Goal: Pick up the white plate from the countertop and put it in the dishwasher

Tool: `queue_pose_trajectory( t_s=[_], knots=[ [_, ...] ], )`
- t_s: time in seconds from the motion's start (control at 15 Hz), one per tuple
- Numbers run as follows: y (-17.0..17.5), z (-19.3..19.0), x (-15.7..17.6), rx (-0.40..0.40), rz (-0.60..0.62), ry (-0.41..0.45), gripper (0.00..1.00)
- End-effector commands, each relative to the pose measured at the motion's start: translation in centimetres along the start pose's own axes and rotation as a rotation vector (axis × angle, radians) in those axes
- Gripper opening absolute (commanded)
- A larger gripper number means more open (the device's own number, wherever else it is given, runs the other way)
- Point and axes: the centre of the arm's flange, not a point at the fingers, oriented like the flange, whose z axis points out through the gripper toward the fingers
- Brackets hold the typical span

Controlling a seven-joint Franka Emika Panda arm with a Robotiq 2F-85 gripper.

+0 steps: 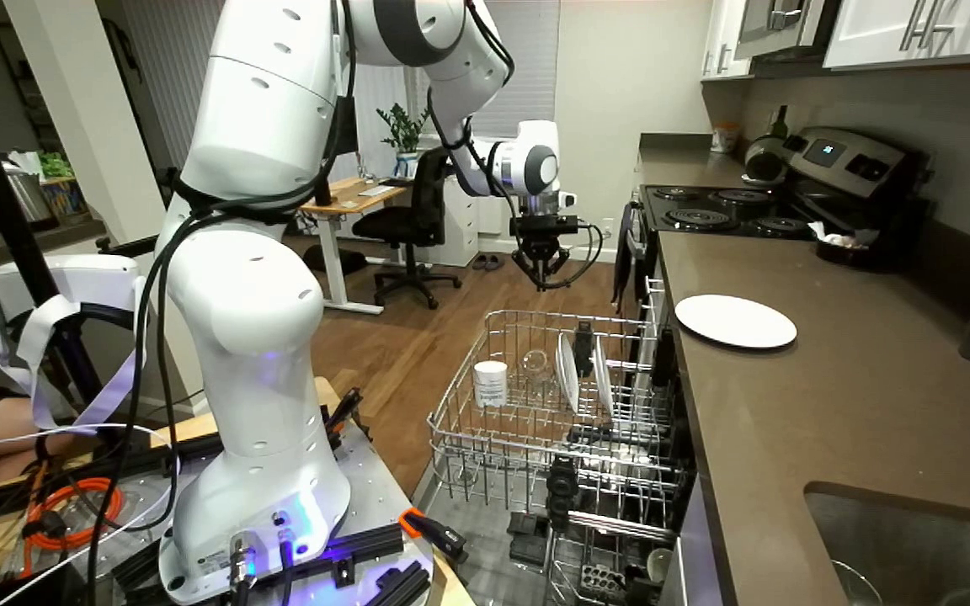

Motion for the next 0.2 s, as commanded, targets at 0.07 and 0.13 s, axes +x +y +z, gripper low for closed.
queue_pose_trajectory(
  t_s=[0.07,0.13],
  knots=[
    [0.0,0.0,0.0,0.0,0.0,0.0,0.08],
    [0.0,0.0,0.0,0.0,0.0,0.0,0.08]
  ],
)
